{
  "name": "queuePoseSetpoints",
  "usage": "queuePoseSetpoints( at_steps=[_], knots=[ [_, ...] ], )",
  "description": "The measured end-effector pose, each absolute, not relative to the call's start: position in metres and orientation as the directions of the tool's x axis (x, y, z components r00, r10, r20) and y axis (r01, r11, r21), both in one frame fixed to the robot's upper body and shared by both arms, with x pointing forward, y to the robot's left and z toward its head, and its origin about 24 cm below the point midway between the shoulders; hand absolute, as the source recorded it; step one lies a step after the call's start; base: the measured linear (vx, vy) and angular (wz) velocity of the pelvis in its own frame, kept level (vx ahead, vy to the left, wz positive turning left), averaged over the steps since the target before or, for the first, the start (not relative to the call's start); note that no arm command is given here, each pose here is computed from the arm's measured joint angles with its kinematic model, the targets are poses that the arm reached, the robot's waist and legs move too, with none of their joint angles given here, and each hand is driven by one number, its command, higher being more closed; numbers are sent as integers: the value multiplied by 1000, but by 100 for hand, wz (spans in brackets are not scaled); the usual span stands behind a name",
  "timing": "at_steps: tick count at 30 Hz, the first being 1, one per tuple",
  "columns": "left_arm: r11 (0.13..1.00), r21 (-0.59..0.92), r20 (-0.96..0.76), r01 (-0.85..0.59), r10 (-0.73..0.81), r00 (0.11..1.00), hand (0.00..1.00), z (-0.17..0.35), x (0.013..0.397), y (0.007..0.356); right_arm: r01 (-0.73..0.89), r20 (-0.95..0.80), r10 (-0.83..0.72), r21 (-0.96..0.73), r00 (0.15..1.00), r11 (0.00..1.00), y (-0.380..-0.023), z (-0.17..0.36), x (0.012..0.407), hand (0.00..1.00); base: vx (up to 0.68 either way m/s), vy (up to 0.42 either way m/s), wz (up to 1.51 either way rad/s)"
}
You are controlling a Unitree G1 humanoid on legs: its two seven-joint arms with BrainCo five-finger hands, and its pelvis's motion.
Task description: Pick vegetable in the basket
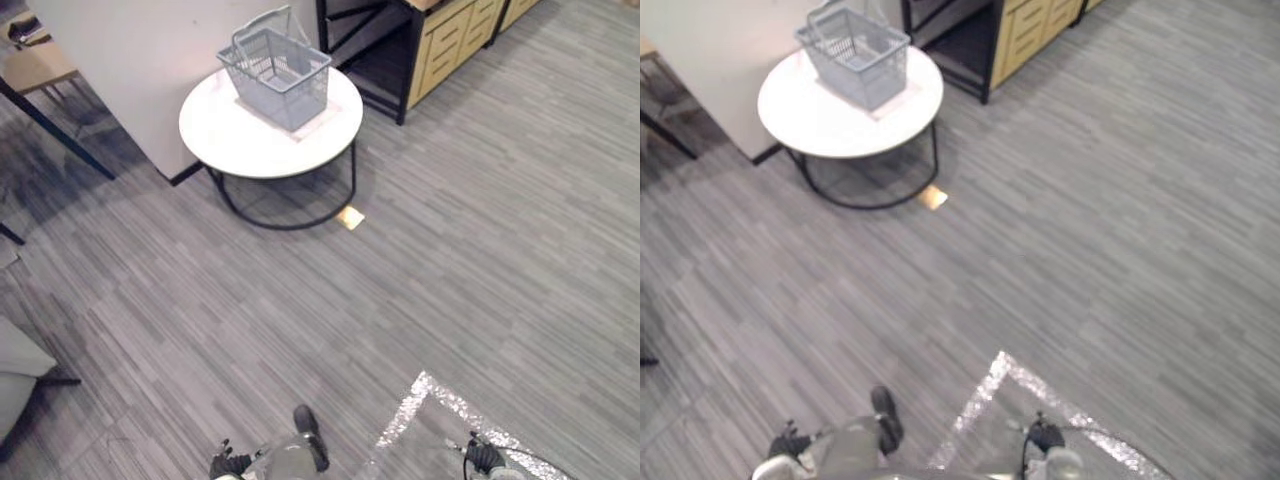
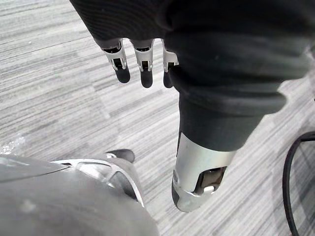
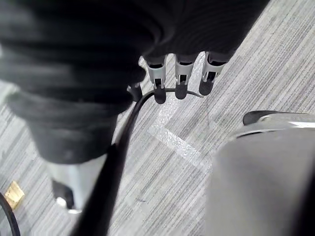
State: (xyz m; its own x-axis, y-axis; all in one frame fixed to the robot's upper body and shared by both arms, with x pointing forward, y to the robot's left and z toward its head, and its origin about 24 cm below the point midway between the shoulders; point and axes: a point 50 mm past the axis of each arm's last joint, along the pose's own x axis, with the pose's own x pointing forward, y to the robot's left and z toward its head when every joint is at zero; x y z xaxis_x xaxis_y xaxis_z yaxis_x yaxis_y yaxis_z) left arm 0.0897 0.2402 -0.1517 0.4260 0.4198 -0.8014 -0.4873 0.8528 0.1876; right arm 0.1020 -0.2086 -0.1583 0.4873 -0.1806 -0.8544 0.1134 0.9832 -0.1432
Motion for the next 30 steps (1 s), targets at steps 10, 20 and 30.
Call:
queuePoseSetpoints(
  at_steps=[10,20,30],
  knots=[
    [891,139,-749,-432,380,542,0,-142,117,227,119,-808,-213,-177,550,977,-221,-149,113,0,284,16,4],
    [915,72,-762,-396,307,570,0,-144,137,198,148,-796,-261,-215,546,965,-234,-145,112,0,177,-223,23],
    [909,74,-797,-410,301,524,0,-151,122,193,102,-833,-277,-261,479,960,-247,-150,95,0,440,-245,16]
  ],
)
